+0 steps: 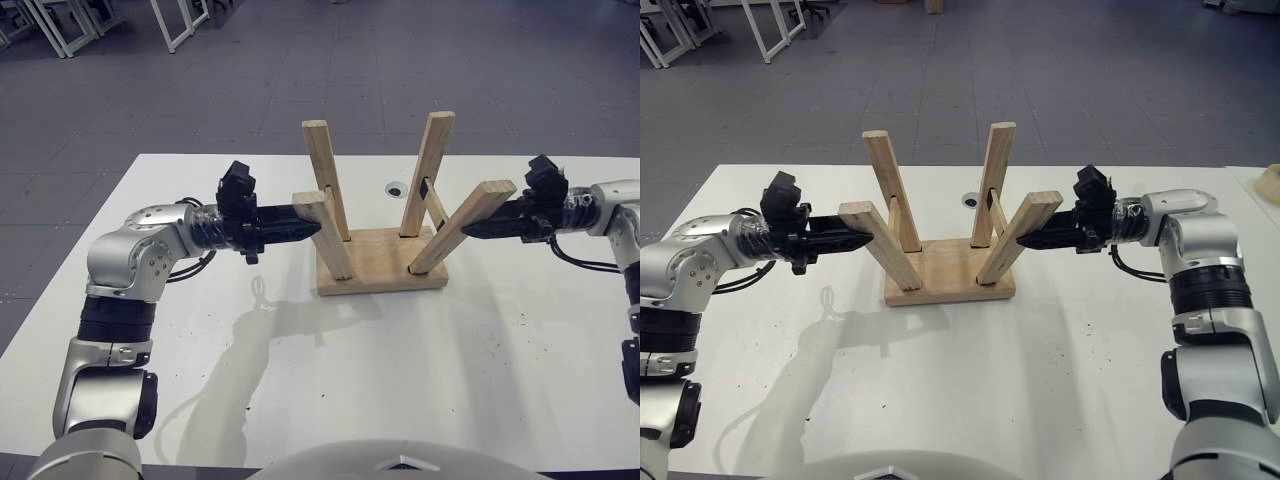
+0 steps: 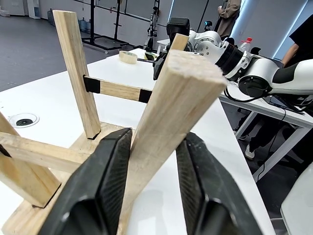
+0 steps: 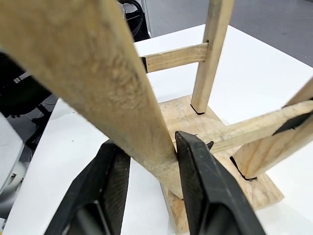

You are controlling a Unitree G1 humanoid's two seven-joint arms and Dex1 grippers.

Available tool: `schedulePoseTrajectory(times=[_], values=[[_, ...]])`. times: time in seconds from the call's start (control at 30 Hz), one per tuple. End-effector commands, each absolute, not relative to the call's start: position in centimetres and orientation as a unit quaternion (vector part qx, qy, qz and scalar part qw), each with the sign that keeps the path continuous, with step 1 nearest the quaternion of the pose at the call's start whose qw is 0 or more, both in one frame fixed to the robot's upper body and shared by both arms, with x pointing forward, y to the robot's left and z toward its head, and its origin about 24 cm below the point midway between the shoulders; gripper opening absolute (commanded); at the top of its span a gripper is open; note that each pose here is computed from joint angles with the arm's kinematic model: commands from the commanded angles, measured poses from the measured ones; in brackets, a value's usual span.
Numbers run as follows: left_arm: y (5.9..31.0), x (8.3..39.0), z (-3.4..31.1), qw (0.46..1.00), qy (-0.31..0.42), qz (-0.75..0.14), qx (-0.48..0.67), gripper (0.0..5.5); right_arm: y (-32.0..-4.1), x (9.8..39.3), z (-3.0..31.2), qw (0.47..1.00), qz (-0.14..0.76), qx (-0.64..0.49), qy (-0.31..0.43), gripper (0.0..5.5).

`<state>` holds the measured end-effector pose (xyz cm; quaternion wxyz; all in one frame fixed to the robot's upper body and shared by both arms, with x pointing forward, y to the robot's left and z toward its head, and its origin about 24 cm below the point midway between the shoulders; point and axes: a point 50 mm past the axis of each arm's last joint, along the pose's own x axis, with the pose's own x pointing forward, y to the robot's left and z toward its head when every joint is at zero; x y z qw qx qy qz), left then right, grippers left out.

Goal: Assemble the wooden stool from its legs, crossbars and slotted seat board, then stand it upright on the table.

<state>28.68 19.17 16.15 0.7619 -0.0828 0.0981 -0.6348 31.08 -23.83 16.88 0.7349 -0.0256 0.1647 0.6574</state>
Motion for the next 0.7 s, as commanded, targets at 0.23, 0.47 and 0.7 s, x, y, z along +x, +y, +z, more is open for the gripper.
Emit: schedulePoseTrajectory(times=[0.23,0.47,0.7], values=[[20.2,26.4,17.5,0.715,0.112,-0.674,-0.15,1.2,-23.8,28.0,20.4,0.697,0.704,0.05,0.127,1.13],[19.7,25.1,16.7,0.699,0.149,-0.674,-0.185,1.04,-23.7,29.1,21.1,0.709,0.646,0.248,0.134,1.06],[18.1,28.1,15.3,0.677,0.179,-0.647,-0.303,1.04,-21.4,31.1,16.6,0.689,0.535,0.409,0.269,1.07]])
